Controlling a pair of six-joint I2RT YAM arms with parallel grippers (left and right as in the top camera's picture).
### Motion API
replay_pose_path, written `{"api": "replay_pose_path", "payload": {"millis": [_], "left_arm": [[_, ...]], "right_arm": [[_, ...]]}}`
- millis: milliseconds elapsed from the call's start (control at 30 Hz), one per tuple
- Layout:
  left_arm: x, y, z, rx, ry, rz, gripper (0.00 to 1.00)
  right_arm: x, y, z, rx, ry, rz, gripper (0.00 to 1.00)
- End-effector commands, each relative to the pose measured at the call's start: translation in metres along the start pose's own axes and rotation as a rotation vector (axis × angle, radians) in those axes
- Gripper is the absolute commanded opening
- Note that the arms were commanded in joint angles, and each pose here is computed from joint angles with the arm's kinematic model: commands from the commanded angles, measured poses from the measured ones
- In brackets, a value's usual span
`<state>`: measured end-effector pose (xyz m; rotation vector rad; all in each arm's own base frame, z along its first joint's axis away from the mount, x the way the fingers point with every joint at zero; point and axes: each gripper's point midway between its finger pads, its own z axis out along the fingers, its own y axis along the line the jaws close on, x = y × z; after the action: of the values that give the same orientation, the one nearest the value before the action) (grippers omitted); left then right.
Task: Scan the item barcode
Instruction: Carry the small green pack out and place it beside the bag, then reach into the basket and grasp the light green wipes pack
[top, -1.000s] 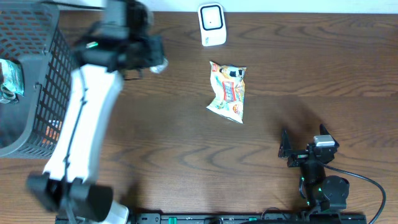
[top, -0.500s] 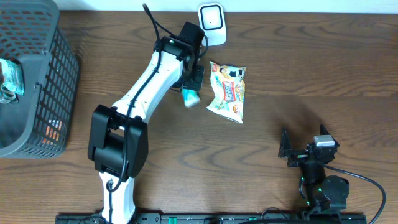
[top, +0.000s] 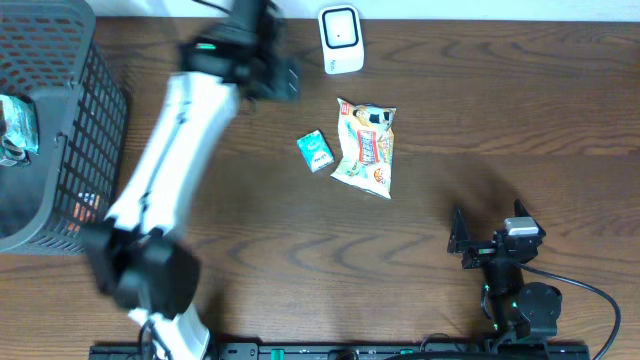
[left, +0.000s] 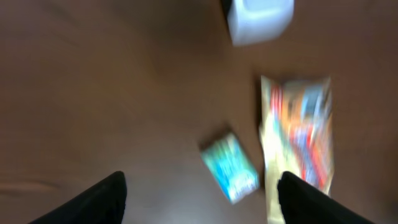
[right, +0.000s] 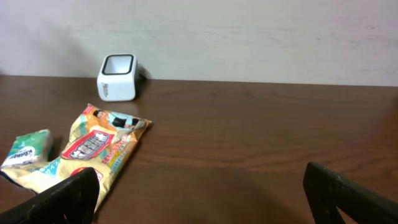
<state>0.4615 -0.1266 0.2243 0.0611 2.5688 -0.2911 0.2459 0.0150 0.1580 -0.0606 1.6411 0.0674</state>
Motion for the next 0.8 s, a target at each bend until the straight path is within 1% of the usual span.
{"api": "replay_pose_path", "payload": {"millis": [0, 100, 167, 233, 367, 467, 500, 600, 667, 700, 767], "left_arm": [[-0.063, 0.078, -0.117, -0.081, -0.339, -0.149, 0.8], [-0.073, 0.153, -0.175, -0.169, -0.5, -0.381, 0.8], [-0.066, 0.206, -0.204, -0.241, -0.571, -0.525, 0.8], [-0.05, 0.258, -0.227, -0.33, -0.604, -0.628, 0.8], [-0.01, 0.331, -0.241, -0.461, -0.584, -0.749, 0.8], [0.014, 0.365, -0.236, -0.531, -0.532, -0.767, 0.8], [0.024, 0.379, -0.232, -0.575, -0.498, -0.763, 0.8], [0.043, 0.409, -0.213, -0.689, -0.375, -0.682, 0.8], [0.048, 0.424, -0.192, -0.713, -0.305, -0.62, 0.8], [0.049, 0.436, -0.172, -0.712, -0.262, -0.566, 0.8], [0.049, 0.447, -0.15, -0.709, -0.221, -0.505, 0.8]], "right_arm": [[0.0, -0.003, 0.0, 0.011, 0.0, -0.011, 0.99], [0.0, -0.002, 0.0, 0.011, 0.0, -0.011, 0.99], [0.0, -0.002, 0.0, 0.011, 0.0, -0.011, 0.99], [0.0, -0.002, 0.0, 0.011, 0.0, -0.011, 0.99], [0.0, -0.002, 0.0, 0.011, 0.0, -0.011, 0.99], [0.0, -0.002, 0.0, 0.011, 0.0, -0.011, 0.99], [0.0, -0.002, 0.0, 0.011, 0.0, -0.011, 0.99], [0.0, -0.003, 0.0, 0.011, 0.0, -0.011, 0.99], [0.0, -0.002, 0.0, 0.011, 0.0, -0.011, 0.99], [0.0, -0.002, 0.0, 0.011, 0.0, -0.011, 0.99], [0.0, -0.002, 0.0, 0.011, 0.0, -0.011, 0.99]]}}
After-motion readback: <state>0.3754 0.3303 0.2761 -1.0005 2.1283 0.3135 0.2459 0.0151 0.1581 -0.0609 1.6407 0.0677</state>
